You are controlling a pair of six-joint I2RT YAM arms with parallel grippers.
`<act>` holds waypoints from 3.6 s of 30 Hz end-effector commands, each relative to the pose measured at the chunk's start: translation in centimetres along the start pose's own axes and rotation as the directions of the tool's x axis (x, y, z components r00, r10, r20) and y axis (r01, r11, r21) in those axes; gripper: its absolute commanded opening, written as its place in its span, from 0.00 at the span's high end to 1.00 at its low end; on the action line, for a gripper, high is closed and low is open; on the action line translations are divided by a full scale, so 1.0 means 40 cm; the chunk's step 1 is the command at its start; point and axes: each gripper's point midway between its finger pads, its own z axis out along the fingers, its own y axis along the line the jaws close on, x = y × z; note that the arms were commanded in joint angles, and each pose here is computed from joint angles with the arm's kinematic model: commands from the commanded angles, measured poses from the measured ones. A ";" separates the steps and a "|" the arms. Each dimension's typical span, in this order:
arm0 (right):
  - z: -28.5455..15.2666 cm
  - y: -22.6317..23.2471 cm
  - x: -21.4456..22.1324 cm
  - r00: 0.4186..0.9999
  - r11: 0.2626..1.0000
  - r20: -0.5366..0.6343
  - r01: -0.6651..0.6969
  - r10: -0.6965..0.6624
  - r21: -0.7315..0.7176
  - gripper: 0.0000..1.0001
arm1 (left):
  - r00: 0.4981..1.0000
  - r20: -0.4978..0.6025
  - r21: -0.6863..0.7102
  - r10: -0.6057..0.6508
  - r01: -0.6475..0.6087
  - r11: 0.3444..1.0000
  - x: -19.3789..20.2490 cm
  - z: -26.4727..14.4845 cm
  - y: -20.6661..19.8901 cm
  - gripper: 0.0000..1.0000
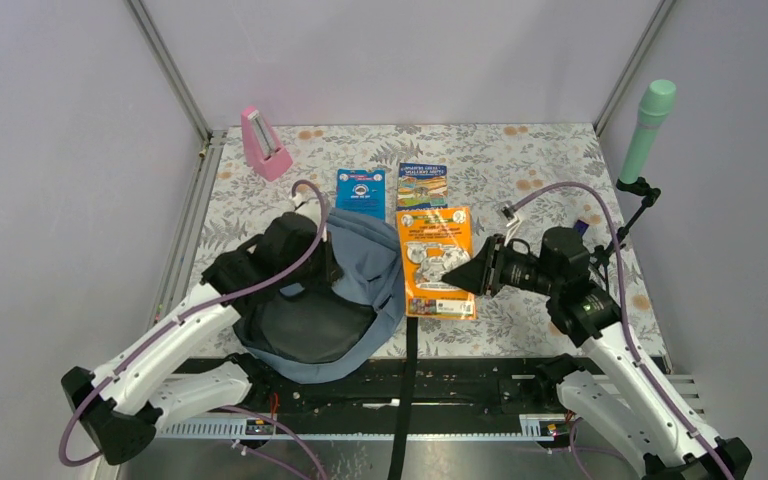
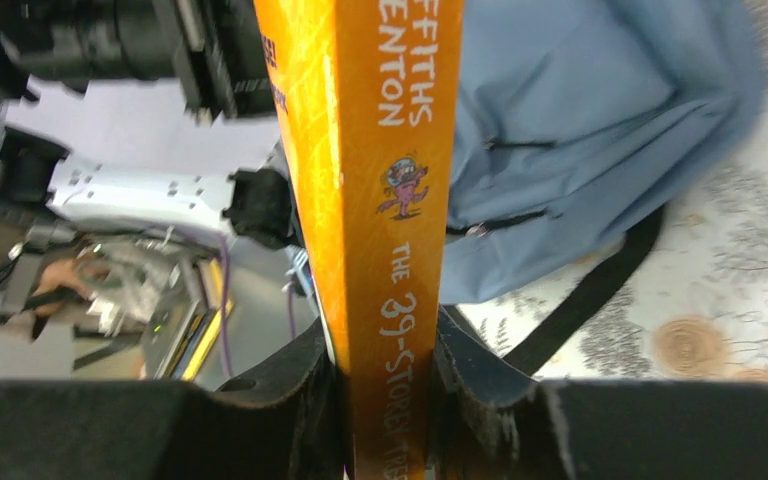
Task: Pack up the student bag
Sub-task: Pick up the book from the center of the board, then place the book in the student bag.
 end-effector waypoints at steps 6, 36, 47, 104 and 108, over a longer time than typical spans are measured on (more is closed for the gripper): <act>0.010 0.207 0.051 0.993 0.933 -0.051 0.084 -0.108 -0.351 1.00 | 0.949 0.274 0.068 0.155 -0.180 0.981 -0.287 -0.016 -0.087 1.00; 0.452 0.180 0.259 0.755 0.773 -0.248 -0.634 0.608 -0.034 1.00 | 0.888 0.432 0.305 0.160 -0.310 0.901 -0.328 -0.026 -0.156 1.00; 0.441 -0.024 0.252 0.694 0.651 0.116 -0.711 0.711 0.267 1.00 | 0.886 0.442 0.376 0.139 -0.323 0.868 -0.315 -0.039 -0.185 1.00; 0.520 -0.130 0.025 0.919 0.858 0.394 -0.193 -0.012 0.476 0.32 | 0.865 0.471 0.337 0.174 -0.359 0.871 -0.321 -0.063 -0.172 1.00; 0.481 -0.122 0.033 0.929 0.847 0.364 -0.147 -0.058 0.511 0.34 | 0.865 0.472 0.324 0.170 -0.349 0.879 -0.326 -0.062 -0.163 1.00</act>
